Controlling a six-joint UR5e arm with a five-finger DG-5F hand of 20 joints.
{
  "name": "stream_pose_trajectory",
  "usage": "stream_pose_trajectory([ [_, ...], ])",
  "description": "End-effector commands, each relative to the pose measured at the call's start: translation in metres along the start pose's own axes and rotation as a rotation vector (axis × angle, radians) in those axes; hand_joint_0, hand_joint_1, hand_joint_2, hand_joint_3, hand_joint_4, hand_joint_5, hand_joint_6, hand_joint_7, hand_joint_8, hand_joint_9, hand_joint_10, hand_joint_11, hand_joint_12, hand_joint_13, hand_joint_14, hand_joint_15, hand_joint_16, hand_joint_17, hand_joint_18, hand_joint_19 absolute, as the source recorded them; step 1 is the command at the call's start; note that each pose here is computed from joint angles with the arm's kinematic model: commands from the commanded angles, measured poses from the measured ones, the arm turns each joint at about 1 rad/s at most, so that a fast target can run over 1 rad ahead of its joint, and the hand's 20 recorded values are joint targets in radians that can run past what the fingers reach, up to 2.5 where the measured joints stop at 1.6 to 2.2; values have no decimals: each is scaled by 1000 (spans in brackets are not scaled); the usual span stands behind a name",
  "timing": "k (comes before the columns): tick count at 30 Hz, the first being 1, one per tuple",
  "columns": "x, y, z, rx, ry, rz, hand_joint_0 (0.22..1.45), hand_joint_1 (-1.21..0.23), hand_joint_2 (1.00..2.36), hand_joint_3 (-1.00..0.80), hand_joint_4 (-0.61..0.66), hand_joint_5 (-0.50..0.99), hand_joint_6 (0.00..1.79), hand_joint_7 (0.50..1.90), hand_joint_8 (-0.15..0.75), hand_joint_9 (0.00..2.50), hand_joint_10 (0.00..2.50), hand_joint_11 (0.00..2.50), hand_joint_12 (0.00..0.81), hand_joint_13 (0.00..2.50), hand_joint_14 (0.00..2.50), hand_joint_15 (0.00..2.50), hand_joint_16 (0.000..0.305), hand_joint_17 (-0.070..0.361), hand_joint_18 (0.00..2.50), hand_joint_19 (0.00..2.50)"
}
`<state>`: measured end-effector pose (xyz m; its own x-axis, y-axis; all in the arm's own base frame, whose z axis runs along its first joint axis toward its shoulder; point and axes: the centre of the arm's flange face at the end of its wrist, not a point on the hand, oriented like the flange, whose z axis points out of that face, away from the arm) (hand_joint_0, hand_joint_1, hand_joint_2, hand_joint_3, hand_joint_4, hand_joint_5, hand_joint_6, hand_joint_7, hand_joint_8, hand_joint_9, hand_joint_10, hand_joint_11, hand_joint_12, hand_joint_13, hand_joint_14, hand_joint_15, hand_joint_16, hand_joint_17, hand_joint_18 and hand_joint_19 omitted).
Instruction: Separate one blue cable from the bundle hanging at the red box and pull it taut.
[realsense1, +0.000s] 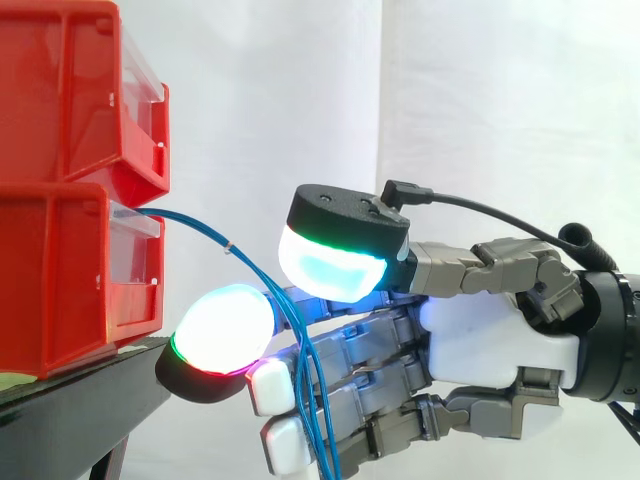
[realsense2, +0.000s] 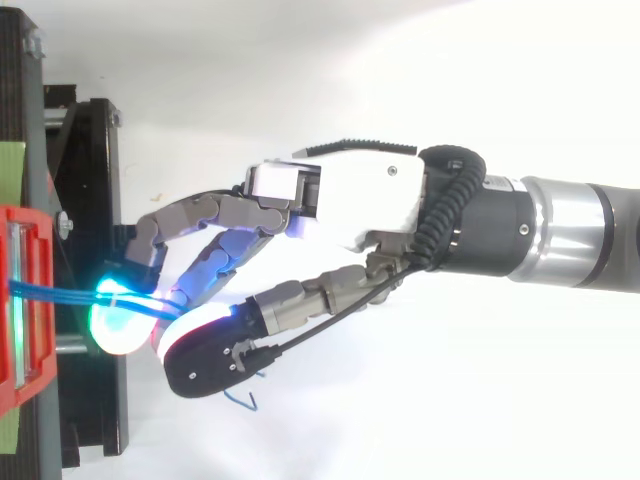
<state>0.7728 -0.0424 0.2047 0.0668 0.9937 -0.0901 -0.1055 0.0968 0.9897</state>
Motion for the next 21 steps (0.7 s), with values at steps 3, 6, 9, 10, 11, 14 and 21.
stream_pose_trajectory([
  [3,-1,0,0,-2,3,0,699,-510,1018,-288,247,-154,503,952,315,919,15,536,407,918,19,488,42,94,712,390],
  [6,-1,0,0,-2,3,-1,697,-511,1019,-258,242,-153,503,947,318,919,18,532,407,914,19,491,42,95,713,406],
  [9,0,0,0,0,5,-2,688,-507,1016,-309,254,-151,503,951,322,926,18,540,413,916,18,496,43,96,717,400],
  [10,-1,-1,0,1,4,-2,676,-502,1015,-330,262,-147,503,957,325,928,16,542,414,915,19,493,43,96,716,403],
  [11,-1,0,0,0,4,-2,677,-499,1014,-345,263,-147,503,958,325,931,18,547,413,916,19,490,43,96,718,402],
  [14,-3,0,0,0,1,-2,656,-470,1009,-403,278,-142,503,963,329,954,16,553,414,936,18,504,43,98,732,402],
  [21,-2,0,0,-1,14,-2,657,-477,1011,-387,285,-133,504,972,337,988,19,555,417,964,18,499,43,97,747,391],
])
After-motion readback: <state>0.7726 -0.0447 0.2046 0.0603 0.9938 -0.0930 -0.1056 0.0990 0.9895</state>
